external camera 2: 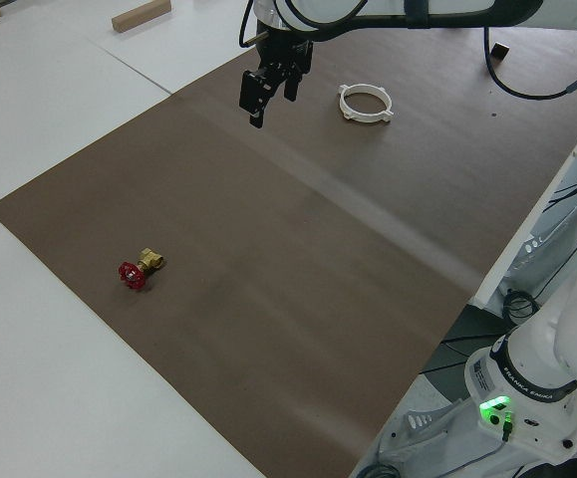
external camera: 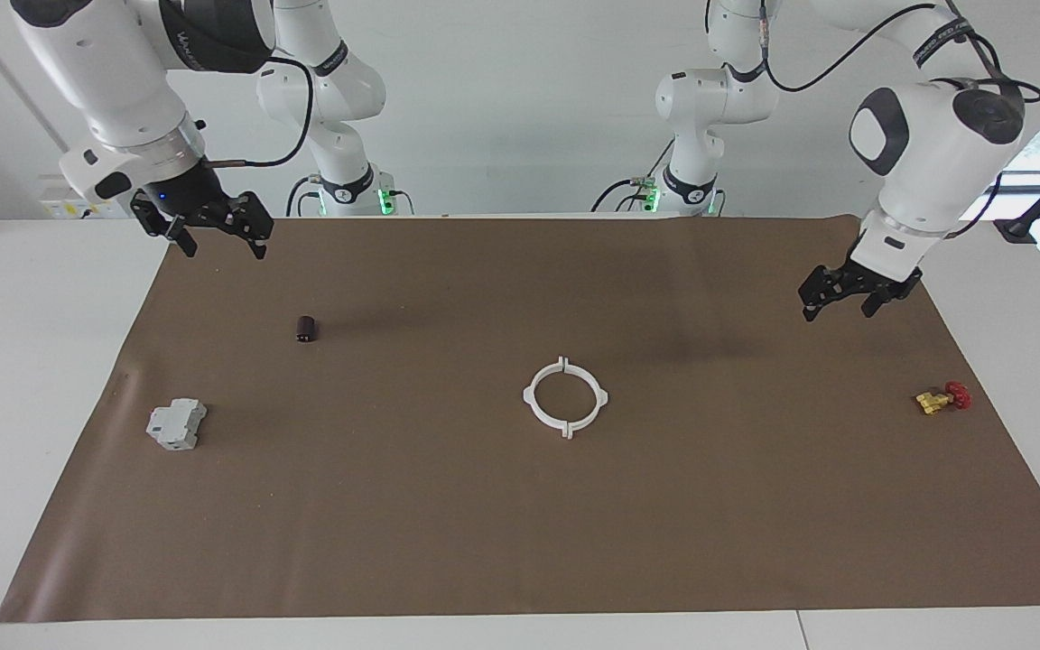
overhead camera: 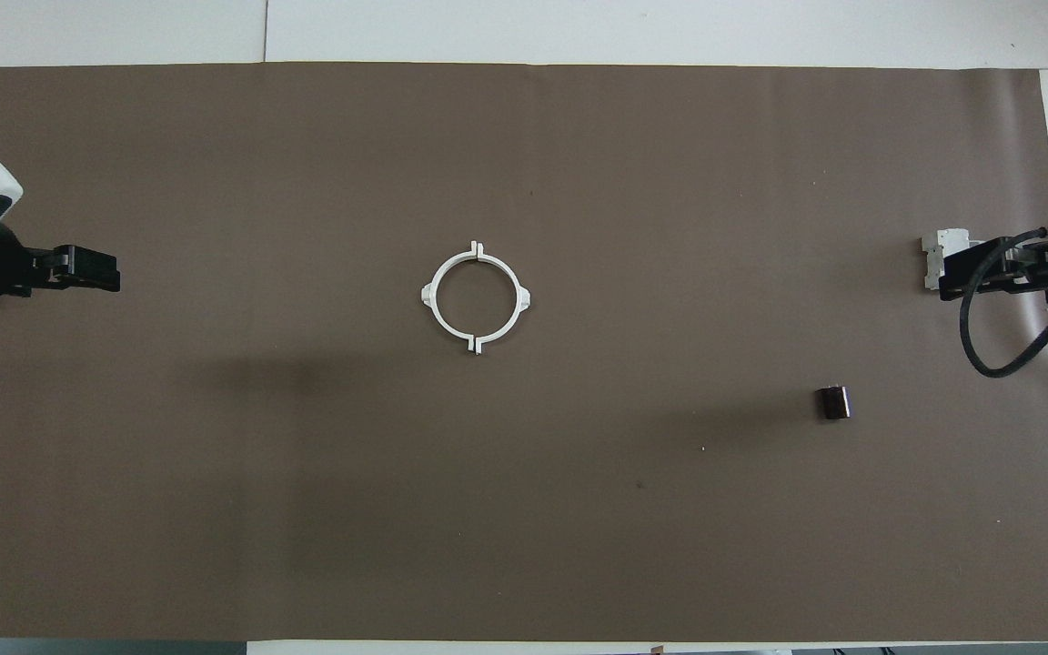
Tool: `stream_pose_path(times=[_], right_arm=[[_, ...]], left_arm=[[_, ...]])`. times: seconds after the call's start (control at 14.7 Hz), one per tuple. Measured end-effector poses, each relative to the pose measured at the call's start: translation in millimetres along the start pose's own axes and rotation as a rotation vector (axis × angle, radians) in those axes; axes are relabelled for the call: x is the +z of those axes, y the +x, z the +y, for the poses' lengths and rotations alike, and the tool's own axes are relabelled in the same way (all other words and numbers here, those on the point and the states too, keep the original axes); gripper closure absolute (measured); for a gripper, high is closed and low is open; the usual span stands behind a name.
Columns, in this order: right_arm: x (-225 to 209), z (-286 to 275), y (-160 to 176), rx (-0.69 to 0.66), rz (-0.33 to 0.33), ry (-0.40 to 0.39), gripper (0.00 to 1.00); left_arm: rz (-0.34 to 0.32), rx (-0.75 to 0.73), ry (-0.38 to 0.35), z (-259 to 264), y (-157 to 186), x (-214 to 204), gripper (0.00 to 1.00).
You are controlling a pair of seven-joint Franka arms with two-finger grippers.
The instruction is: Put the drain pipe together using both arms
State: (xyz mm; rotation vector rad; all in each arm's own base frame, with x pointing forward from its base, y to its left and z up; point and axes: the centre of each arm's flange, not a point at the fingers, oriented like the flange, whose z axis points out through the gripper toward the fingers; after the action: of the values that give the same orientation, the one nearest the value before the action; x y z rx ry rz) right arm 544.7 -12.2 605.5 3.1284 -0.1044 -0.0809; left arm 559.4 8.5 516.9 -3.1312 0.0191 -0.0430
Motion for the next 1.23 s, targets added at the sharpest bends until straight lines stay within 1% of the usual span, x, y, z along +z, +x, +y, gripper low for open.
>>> stream_pose_path(times=[0.14, 0.34, 0.61, 0.82, 1.23], right_arm=[[-0.4, 5.0, 0.2, 0.009, 0.0, 0.001, 0.0], [-0.6, 5.5, 0.2, 0.009, 0.001, 0.001, 0.0], [-0.7, 5.4, 0.2, 0.009, 0.001, 0.001, 0.0], [-1.1, 4.4, 0.2, 0.007, 0.002, 0.001, 0.0], [-1.8, 2.8, 0.1, 0.004, 0.003, 0.001, 0.0]], left_arm=[[-0.01, -0.011, -0.002, -9.0, -5.8, -21.1, 0.0], [-0.008, -0.009, -0.003, -8.1, -5.3, -53.9, 0.0], [-0.017, -0.009, -0.003, -7.9, -5.7, -77.9, 0.0], [-0.034, -0.009, -0.007, -7.1, -2.2, -85.3, 0.0], [-0.068, -0.009, -0.01, -6.7, -2.5, -74.7, 0.0]])
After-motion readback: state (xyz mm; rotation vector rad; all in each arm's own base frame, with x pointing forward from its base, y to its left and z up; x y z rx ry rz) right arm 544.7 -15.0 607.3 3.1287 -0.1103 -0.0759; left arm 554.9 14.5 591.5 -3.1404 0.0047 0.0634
